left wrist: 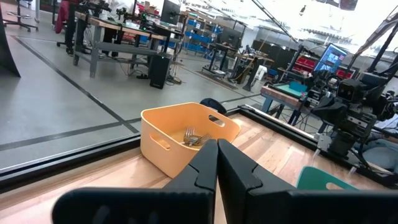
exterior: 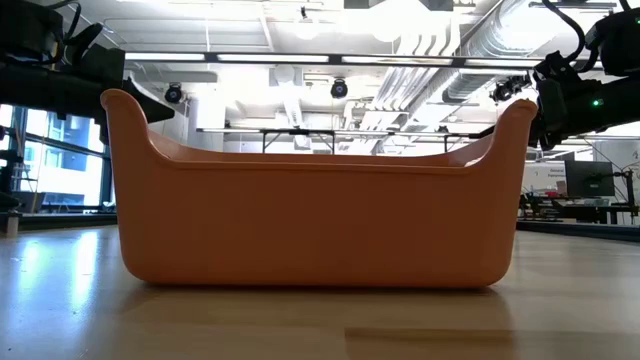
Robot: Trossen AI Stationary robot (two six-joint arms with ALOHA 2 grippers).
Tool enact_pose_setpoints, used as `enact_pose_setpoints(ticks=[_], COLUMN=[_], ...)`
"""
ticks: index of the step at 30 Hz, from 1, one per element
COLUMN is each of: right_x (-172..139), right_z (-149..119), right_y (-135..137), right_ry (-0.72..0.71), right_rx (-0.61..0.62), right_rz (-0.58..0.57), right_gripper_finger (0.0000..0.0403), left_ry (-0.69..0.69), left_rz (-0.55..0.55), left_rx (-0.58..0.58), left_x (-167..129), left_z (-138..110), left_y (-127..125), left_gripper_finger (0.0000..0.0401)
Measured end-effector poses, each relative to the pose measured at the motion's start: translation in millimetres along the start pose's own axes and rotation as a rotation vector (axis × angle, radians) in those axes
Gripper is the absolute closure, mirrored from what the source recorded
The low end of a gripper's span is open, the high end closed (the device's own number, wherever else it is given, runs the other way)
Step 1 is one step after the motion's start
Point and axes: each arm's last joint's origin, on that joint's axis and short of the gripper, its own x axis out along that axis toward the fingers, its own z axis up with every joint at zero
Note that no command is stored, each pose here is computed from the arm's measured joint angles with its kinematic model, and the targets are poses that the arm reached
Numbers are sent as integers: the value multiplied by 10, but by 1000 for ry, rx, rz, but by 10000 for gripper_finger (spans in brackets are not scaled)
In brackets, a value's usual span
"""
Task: Sort silverware by color (type)
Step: Return to Home Position
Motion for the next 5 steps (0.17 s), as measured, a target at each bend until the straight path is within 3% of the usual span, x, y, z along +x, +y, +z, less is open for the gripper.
enact_pose_setpoints(ticks=[5], right_x=[0], right_z=[0], right_y=[0], right_ry=[0], right_rx=[0], right_rz=[0], right_gripper_finger=[403], left_ry=[0], left_rz=[0], left_rx=[0], left_x=[0], left_z=[-1], left_y=[1], left_gripper_finger=[400])
